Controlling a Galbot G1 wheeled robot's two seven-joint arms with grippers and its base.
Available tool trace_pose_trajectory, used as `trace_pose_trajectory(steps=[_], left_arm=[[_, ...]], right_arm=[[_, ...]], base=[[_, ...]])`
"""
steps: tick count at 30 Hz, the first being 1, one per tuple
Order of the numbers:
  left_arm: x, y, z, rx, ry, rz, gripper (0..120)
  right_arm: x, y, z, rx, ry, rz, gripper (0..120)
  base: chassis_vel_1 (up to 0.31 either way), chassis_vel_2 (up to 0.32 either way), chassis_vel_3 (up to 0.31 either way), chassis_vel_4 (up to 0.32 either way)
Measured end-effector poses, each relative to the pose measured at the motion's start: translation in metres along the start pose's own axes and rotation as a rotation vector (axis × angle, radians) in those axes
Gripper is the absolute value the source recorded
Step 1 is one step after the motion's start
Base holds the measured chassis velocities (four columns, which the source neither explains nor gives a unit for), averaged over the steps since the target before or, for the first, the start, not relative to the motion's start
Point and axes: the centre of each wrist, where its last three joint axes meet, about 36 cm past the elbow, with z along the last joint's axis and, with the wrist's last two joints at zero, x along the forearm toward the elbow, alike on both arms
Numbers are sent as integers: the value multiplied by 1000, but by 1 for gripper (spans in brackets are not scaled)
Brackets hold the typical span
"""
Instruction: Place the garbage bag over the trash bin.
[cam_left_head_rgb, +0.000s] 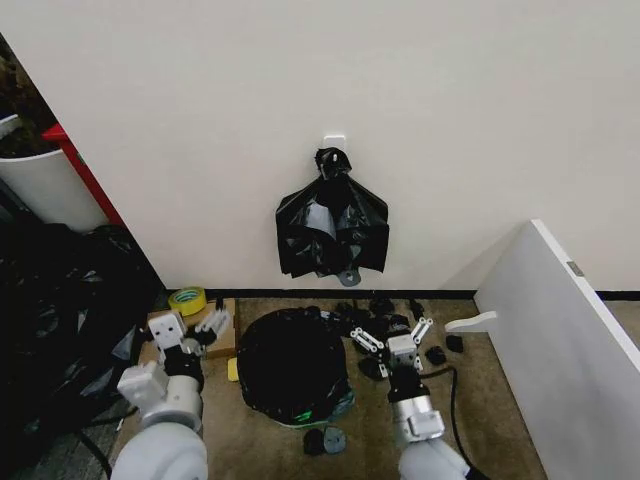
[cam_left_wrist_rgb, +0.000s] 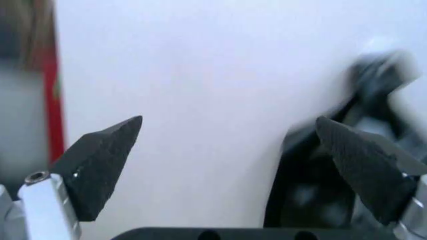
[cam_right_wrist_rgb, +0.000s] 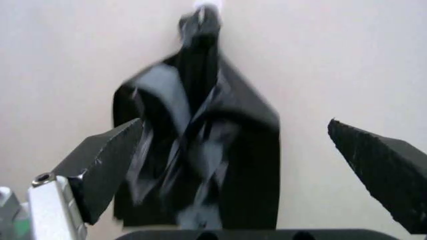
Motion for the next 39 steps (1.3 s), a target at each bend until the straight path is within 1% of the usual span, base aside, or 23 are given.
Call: trace_pose_trajectory(steps=[1, 2, 5, 8, 9, 11, 14, 17, 19, 21, 24, 25, 29, 34, 39], left_arm=[[0, 0, 0, 0, 0, 0, 100], [3, 1, 0, -7, -59, 34, 100], [5, -4, -3, 47, -110, 45, 100], [4, -9, 6, 86, -111, 24, 100], [4, -9, 6, 86, -111, 24, 100], [3, -13, 12, 105, -99, 15, 100], [1, -16, 16, 120, -86, 13, 100], [-4, -15, 16, 133, -84, 5, 100], [-9, -11, 14, 139, -77, -3, 100], [-10, -3, 18, 122, -53, 1, 100], [-8, 7, 28, 89, -20, 9, 100], [-8, 7, 28, 89, -20, 9, 100], [-7, 10, 39, 81, -5, 0, 100], [-7, 11, 41, 82, -12, 0, 100], [-8, 16, 44, 69, -14, -10, 100]], right_arm=[[0, 0, 0, 0, 0, 0, 100], [-7, -10, 1, 8, -25, -2, 100], [-19, -38, 4, 39, -78, -43, 100], [-24, -60, 8, 47, -91, -27, 100], [-24, -60, 8, 47, -91, -27, 100], [-23, -70, 13, 40, -90, -5, 100], [-16, -73, 20, 36, -78, -1, 100], [-12, -70, 19, 37, -50, 13, 100], [-9, -67, 10, 40, 11, 52, 100], [-8, -71, 2, 37, 36, 78, 100], [-7, -85, -2, 30, 27, 79, 100], [-7, -85, -2, 30, 27, 79, 100], [0, -98, -2, 8, 3, 75, 100], [8, -98, -2, -15, 8, 98, 100], [10, -95, -2, -28, 9, 115, 100]], base=[[0, 0, 0, 0], [0, 0, 0, 0], [0, 0, 0, 0], [0, 0, 0, 0], [0, 0, 0, 0], [0, 0, 0, 0], [0, 0, 0, 0], [0, 0, 0, 0], [0, 0, 0, 0], [0, 0, 0, 0], [0, 0, 0, 0], [0, 0, 0, 0], [0, 0, 0, 0], [0, 0, 0, 0], [0, 0, 0, 0]])
